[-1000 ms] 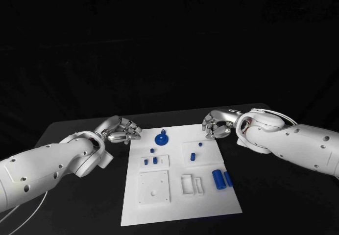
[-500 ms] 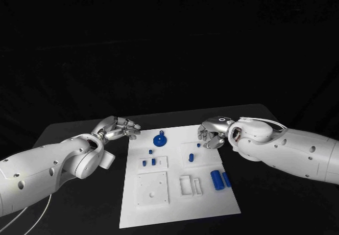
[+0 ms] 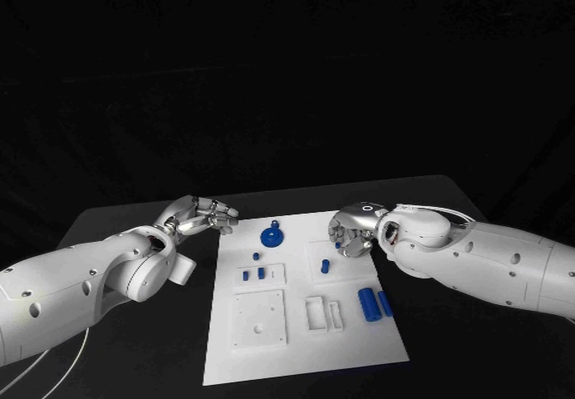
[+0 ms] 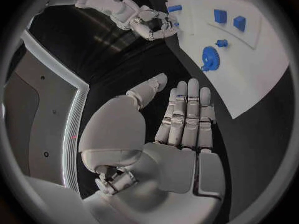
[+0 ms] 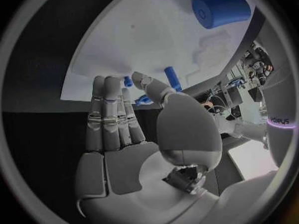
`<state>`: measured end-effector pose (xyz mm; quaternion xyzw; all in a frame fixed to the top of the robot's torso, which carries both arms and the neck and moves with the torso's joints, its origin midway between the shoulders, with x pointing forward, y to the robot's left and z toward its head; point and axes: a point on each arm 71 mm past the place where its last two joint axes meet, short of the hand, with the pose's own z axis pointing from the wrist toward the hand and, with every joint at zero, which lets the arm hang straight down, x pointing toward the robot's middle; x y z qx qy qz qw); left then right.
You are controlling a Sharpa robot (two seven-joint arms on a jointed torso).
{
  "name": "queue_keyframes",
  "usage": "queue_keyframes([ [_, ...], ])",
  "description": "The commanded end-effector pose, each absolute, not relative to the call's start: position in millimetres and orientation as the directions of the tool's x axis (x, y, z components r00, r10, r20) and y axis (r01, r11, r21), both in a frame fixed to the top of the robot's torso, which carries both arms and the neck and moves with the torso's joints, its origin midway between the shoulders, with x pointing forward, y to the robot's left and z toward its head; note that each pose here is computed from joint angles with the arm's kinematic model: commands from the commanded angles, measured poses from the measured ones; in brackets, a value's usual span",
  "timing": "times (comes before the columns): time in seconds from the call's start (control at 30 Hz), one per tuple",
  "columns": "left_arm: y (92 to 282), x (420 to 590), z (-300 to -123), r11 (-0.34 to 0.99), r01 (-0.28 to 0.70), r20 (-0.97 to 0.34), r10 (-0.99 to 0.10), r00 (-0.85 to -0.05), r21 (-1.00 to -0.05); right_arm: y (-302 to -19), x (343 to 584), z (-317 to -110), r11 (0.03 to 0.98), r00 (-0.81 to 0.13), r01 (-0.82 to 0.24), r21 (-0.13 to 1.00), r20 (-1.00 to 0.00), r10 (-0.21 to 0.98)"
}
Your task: Assemble the parts on the task board
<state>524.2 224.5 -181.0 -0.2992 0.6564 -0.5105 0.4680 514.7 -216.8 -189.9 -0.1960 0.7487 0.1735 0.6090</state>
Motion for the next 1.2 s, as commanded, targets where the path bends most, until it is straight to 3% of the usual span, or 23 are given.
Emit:
queue_keyframes([
  [0.03, 223.4, 524.0, -179.1, 0.27, 0.09, -0.284, -0.876, -0.389, -0.959, -216, 514, -196, 0.864, -0.189, -0.504, 0.004, -0.976, -0.106],
  [0.7, 223.6, 523.9, -179.8, 0.272, 0.082, -0.282, -0.874, -0.395, -0.959, -209, 511, -210, 0.854, -0.198, -0.519, -0.034, -0.967, -0.159],
  [1.2, 224.0, 524.1, -179.8, 0.272, 0.083, -0.282, -0.875, -0.393, -0.959, -206, 509, -207, 0.85, -0.137, -0.524, -0.054, -0.98, -0.147],
])
